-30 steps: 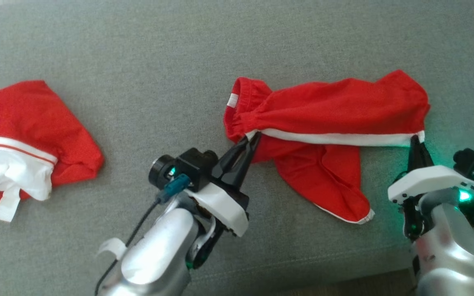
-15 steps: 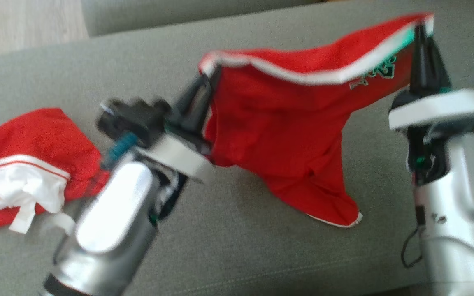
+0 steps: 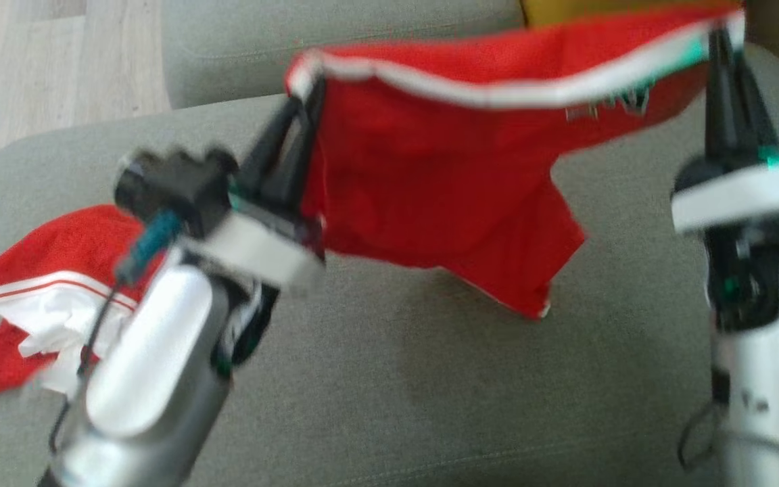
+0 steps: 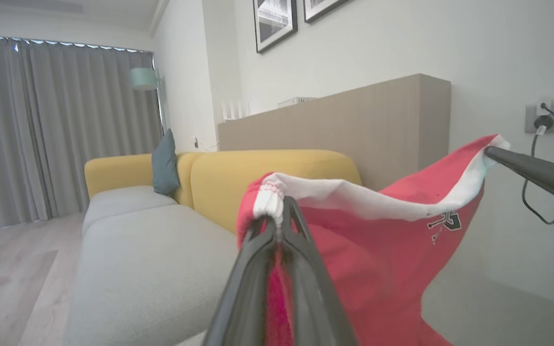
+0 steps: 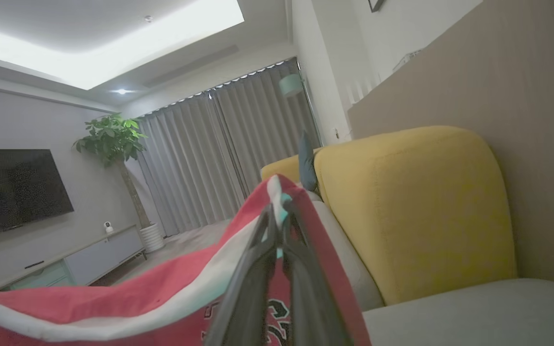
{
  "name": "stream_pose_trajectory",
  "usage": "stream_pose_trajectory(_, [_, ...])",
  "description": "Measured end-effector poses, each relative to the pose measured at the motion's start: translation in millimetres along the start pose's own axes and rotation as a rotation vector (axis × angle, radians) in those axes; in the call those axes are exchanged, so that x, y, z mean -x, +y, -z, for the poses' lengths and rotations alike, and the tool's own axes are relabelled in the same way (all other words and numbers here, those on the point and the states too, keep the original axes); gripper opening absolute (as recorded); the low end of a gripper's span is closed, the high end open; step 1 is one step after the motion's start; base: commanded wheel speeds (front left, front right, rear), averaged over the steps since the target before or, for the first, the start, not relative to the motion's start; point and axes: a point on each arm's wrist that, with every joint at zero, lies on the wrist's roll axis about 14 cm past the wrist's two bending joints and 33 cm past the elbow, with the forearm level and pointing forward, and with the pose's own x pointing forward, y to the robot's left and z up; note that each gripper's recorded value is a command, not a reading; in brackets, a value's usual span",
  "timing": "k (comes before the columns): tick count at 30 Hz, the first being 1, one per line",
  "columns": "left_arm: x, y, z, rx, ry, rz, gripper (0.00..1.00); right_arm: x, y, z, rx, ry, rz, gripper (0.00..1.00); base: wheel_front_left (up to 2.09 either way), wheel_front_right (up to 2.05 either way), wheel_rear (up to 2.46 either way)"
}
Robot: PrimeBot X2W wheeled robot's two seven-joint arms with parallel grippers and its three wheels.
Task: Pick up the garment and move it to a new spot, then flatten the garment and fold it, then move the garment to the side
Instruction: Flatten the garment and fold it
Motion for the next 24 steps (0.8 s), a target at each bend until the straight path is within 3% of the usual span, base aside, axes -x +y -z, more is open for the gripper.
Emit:
stream_pose_trajectory(7, [34.7,-7.2,-1.8,0.009,0.034,-0.018,0.00,42.1,-11.5,-3.9,-0.015,0.015,0.040,0.00,0.00,0.00,0.00])
stream_pose_trajectory(16, [27.9,-3.8,-26.1,-0.029,0.011,-0.002,0.00,46.7,-11.2,-23.4,-0.002,-0.004,0.037,0.00,0.00,0.00,0.00])
stream_pose_trajectory(20, [9.4,2.5,-11.0,-0.050,0.069,0.036,0.00,25.2,-15.4,-17.3,-0.010,0.017,0.040,0.00,0.00,0.00,0.00])
stream_pose_trajectory(24, [-19.4,21.0,14.3,-0.071,0.131,0.072,0.00,-20.9,-18.2,-9.3,-0.019,0.037,0.033,0.00,0.00,0.00,0.00])
